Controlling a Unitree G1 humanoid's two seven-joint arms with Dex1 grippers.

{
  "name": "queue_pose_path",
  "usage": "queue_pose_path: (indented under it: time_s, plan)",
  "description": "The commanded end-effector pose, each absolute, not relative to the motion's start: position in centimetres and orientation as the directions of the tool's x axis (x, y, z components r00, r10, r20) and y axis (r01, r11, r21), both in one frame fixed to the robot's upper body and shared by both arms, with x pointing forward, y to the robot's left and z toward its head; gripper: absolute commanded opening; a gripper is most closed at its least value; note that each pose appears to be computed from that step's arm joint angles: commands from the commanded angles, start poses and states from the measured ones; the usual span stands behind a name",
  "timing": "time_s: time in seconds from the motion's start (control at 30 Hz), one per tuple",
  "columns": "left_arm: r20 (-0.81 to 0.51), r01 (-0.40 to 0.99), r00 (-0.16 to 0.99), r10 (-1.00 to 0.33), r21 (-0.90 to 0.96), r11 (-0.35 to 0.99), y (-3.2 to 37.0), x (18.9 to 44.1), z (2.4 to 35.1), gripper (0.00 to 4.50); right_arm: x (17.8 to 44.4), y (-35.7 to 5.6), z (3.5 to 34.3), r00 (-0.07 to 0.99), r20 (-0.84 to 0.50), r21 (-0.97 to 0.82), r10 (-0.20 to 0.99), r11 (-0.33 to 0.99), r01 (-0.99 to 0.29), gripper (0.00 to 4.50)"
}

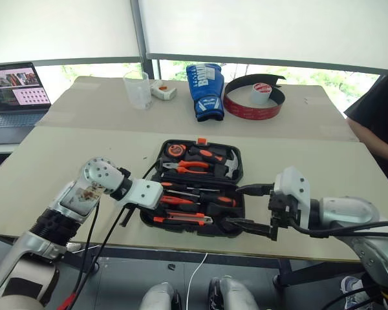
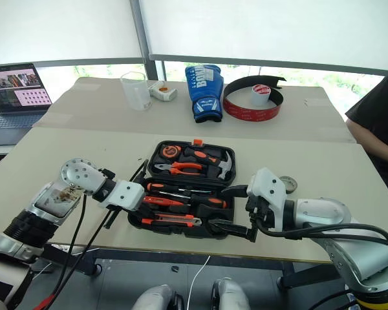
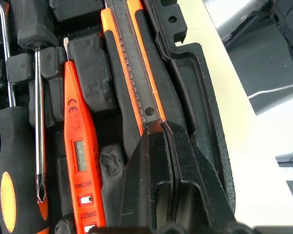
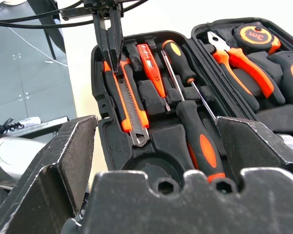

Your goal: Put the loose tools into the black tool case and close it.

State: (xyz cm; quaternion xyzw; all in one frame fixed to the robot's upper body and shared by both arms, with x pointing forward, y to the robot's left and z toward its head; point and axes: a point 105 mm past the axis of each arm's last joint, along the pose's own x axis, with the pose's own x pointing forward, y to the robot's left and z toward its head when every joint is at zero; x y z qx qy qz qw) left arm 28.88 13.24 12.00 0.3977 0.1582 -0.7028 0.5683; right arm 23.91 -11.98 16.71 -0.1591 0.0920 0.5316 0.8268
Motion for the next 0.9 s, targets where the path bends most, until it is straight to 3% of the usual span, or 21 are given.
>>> queue_pose_path:
  time_s: [0.03, 0.1, 0.27, 0.43, 0.6, 0.87, 0.9]
  plan:
    - [-0.637, 0.973, -0.043, -0.770, 0.149, -0.177, 12.8, 29.1, 14.5, 0.30, 23.7, -12.9, 17.8, 0.451, -0.315, -0.195, 0.835, 0.408, -0.892, 4.50]
    - [-0.534, 0.984, -0.045, -0.845, 0.121, -0.129, 12.8, 28.9, 17.3, 0.73, 23.6, -13.9, 17.8, 0.475, -0.325, -0.176, 0.818, 0.441, -0.880, 4.50]
    - [-0.306, 0.990, 0.082, -0.949, 0.136, 0.041, 12.9, 29.4, 22.2, 2.52, 24.4, -18.4, 17.7, 0.584, -0.382, -0.180, 0.716, 0.562, -0.807, 4.50]
    - [-0.211, 0.985, 0.138, -0.968, 0.131, 0.112, 12.4, 29.0, 23.5, 4.44, 26.1, -22.1, 16.9, 0.661, -0.427, -0.189, 0.617, 0.653, -0.733, 4.50]
    - [-0.195, 0.990, 0.092, -0.977, 0.125, 0.068, 11.1, 27.3, 22.6, 4.48, 30.7, -25.7, 13.8, 0.737, -0.509, -0.258, 0.445, 0.738, -0.624, 4.50]
    - [-0.212, 0.982, 0.134, -0.968, 0.157, 0.102, 11.0, 26.9, 21.7, 4.48, 34.3, -26.7, 12.0, 0.746, -0.542, -0.281, 0.388, 0.753, -0.595, 4.50]
    - [-0.215, 0.981, 0.141, -0.966, 0.161, 0.107, 11.0, 26.9, 21.5, 4.50, 34.4, -26.6, 11.8, 0.738, -0.548, -0.275, 0.393, 0.749, -0.603, 4.25]
